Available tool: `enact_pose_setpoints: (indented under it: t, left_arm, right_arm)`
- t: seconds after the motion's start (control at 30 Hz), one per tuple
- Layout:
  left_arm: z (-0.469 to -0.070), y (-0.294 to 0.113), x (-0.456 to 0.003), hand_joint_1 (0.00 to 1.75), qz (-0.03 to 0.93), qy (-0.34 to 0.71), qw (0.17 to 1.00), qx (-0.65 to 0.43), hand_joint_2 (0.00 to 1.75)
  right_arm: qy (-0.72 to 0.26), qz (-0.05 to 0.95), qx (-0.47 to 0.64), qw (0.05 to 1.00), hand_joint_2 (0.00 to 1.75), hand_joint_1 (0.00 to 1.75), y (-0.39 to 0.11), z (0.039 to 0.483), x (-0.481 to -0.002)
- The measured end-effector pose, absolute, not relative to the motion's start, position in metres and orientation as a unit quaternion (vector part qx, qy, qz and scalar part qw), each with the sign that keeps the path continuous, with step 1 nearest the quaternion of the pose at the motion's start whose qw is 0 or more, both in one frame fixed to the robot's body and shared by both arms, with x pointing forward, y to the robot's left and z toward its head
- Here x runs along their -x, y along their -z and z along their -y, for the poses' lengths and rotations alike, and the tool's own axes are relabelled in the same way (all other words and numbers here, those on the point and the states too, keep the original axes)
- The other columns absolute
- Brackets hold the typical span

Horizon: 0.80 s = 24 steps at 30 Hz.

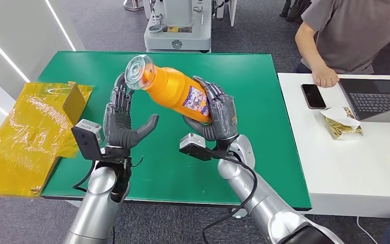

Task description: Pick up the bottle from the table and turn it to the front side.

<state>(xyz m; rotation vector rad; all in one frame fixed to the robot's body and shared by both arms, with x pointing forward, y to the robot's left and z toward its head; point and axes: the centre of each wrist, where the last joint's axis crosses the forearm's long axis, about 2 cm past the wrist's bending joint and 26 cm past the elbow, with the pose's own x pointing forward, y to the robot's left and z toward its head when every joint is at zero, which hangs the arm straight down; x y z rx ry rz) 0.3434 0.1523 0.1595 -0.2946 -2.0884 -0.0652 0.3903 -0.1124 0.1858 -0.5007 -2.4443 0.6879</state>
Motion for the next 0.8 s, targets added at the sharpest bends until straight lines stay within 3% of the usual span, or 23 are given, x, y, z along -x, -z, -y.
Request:
enact_pose_setpoints:
  t: [0.8]
  left_arm:
    - [-0.138, -0.179, -0.353, 0.0, 0.848, 0.064, 0.504, 0.15, 1.75]
  right_arm:
    - [-0.338, 0.852, 0.152, 0.371, 1.75, 1.75, -0.16, 0.098, -0.381]
